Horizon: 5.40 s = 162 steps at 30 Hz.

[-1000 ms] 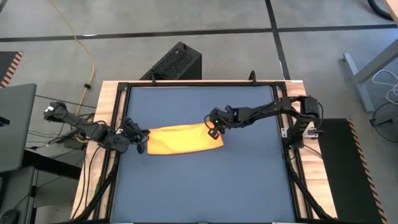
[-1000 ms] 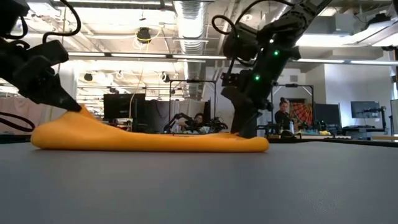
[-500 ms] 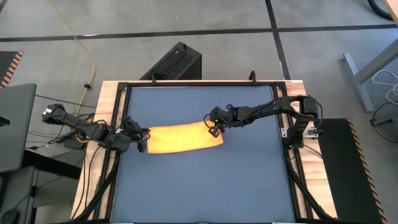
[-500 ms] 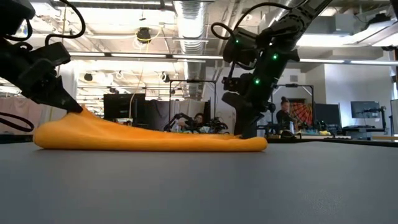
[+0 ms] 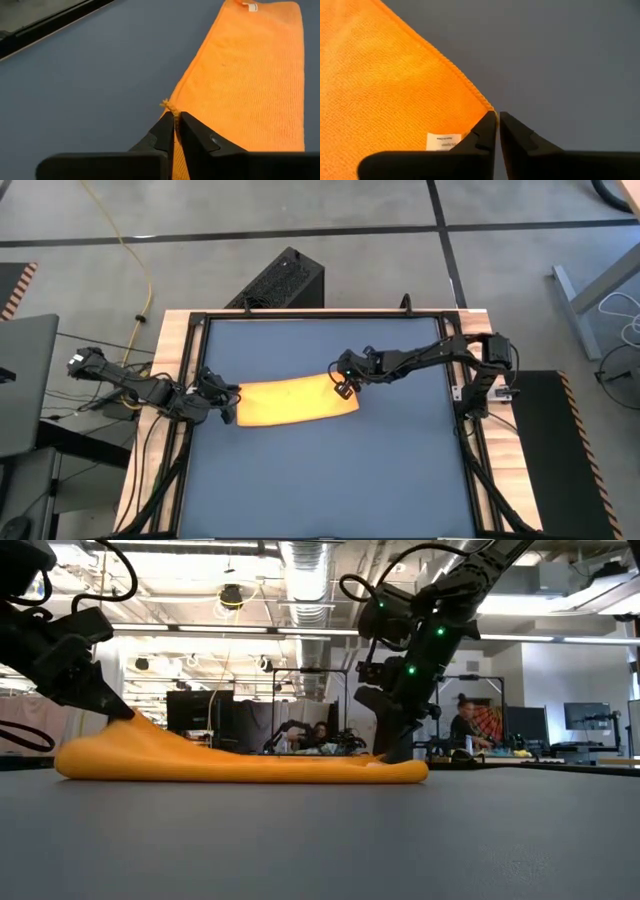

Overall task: Roll towel
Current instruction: Roll the yellow microfiber cloth on the table

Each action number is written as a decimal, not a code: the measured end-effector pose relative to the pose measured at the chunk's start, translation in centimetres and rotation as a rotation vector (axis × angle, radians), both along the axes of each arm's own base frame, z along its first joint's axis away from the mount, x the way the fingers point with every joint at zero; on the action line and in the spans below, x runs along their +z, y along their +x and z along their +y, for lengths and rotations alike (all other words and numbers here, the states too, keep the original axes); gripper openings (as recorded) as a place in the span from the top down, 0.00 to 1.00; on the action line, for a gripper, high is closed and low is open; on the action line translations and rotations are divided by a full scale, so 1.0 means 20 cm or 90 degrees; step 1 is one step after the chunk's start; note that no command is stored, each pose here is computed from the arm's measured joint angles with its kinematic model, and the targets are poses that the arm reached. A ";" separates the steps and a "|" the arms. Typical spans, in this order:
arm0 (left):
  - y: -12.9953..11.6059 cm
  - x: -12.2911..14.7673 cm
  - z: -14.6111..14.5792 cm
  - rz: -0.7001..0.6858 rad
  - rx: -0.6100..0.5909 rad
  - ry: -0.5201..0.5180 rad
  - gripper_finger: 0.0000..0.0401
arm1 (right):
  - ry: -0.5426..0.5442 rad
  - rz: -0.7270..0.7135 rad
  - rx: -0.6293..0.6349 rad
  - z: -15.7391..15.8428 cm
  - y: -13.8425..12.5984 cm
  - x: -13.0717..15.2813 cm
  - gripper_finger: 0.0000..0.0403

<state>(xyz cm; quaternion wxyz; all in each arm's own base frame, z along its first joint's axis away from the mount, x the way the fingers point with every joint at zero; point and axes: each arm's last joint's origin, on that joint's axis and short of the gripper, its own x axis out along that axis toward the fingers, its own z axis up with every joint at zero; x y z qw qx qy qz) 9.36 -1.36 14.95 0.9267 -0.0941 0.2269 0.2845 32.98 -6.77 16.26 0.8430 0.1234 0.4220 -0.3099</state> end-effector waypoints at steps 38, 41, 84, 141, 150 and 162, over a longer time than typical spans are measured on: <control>0.18 0.12 -0.10 -0.048 -0.236 0.048 0.78 | 0.017 0.140 0.114 0.36 0.04 0.23 0.57; 0.23 0.10 -0.12 -0.034 -0.261 0.069 0.77 | 0.035 0.119 0.080 0.43 0.02 0.19 0.57; 0.26 -0.15 -0.16 0.249 -0.402 0.079 0.71 | -0.167 0.261 0.414 0.59 0.00 -0.09 0.50; 0.71 -0.07 0.24 0.463 -0.532 0.125 1.00 | 0.180 0.282 0.225 0.92 -0.13 -0.07 0.98; 0.68 -0.02 0.05 0.491 -0.543 0.217 1.00 | 0.253 0.244 0.272 1.28 0.01 0.04 0.98; 0.58 0.07 0.06 0.504 -0.457 0.171 0.98 | 0.298 0.188 0.256 1.32 0.06 0.14 0.82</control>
